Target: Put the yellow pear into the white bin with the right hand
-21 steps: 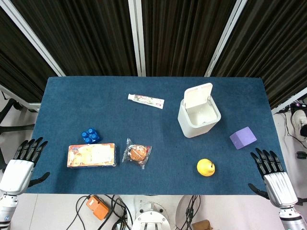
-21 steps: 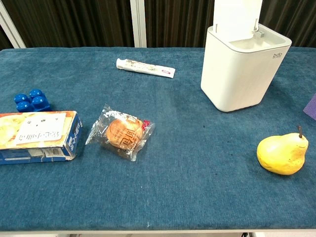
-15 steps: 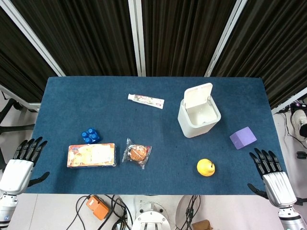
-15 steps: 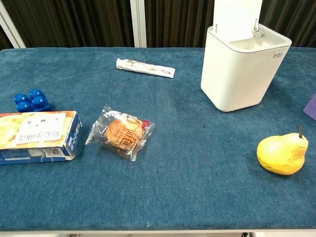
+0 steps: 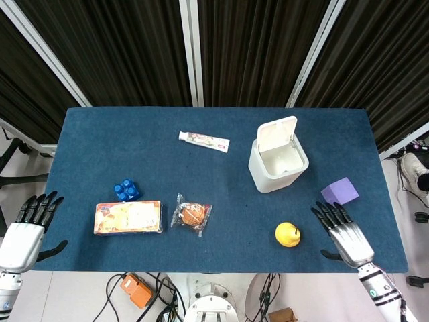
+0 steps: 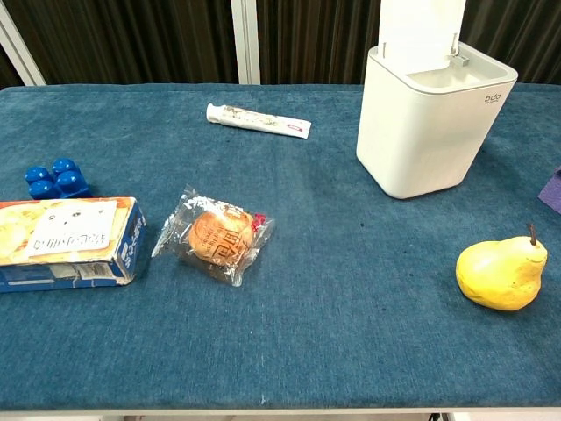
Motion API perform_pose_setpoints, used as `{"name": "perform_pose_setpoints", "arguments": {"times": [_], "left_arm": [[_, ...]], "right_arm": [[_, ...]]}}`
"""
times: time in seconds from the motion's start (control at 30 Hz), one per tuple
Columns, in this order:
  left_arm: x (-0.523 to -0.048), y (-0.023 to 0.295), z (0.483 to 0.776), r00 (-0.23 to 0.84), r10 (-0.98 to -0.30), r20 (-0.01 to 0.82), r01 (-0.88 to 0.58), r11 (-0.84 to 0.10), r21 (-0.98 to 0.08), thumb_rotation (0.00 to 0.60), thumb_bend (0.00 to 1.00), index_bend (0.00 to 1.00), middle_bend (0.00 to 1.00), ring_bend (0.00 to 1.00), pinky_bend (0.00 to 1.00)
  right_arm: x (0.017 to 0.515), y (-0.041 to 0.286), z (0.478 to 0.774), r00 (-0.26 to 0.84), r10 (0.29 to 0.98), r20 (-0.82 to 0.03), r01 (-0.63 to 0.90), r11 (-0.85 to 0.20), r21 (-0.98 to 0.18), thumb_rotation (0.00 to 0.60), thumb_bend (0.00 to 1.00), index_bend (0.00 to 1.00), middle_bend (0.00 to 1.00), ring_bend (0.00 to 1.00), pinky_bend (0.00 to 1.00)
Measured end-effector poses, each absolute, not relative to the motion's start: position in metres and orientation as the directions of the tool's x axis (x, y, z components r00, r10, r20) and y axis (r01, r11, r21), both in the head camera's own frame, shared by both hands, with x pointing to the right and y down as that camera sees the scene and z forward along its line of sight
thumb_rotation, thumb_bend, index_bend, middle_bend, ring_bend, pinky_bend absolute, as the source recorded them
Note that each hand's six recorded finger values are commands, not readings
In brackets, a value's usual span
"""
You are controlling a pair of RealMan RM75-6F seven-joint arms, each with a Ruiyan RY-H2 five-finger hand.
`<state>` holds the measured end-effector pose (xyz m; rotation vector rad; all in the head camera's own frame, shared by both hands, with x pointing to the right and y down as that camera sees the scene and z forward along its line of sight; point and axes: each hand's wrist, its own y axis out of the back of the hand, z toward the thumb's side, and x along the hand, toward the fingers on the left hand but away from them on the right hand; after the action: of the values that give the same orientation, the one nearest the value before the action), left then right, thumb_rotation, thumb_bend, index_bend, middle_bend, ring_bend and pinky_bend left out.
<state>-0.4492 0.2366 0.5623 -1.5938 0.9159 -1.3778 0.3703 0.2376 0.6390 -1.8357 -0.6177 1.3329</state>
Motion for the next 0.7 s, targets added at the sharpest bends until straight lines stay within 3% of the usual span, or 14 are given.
{"name": "perform_pose_setpoints", "arguments": {"times": [0.27,0.37,0.43,0.5,0.7], "left_arm": [[-0.449,0.238,0.562,0.149,-0.905,0.398,-0.011,-0.404,-0.915,0.6,0.12,0.0,0.0,0.0,0.03],[-0.448,0.238,0.562,0.151,-0.904,0.399,-0.009,-0.405,-0.914,0.6,0.11,0.0,0.0,0.0,0.03],[-0.448,0.239,0.562,0.152,-0.904,0.399,-0.009,-0.405,-0.914,0.6,0.12,0.0,0.0,0.0,0.03],[-0.448,0.239,0.562,0.152,-0.905,0.397,-0.01,-0.403,-0.915,0.6,0.11,0.0,0.0,0.0,0.03],[-0.448,0.239,0.562,0.151,-0.905,0.398,-0.009,-0.404,-0.915,0.6,0.12,0.0,0.0,0.0,0.03]], "right_arm": [[0.329,0.23,0.671,0.425,0.669,-0.609,-0.043,-0.658,-0.752,0.6,0.29,0.27,0.2,0.16,0.13],[0.325,0.229,0.677,0.435,0.656,-0.616,-0.021,-0.677,-0.736,0.6,0.32,0.44,0.32,0.26,0.18],[0.324,0.228,0.68,0.436,0.653,-0.619,-0.019,-0.681,-0.732,0.6,0.35,0.58,0.43,0.37,0.25],[0.324,0.227,0.68,0.434,0.664,-0.609,-0.015,-0.671,-0.742,0.6,0.37,0.67,0.5,0.43,0.31],[0.324,0.216,0.662,0.435,0.741,-0.511,0.056,-0.589,-0.806,0.6,0.4,0.71,0.53,0.47,0.37]]}}
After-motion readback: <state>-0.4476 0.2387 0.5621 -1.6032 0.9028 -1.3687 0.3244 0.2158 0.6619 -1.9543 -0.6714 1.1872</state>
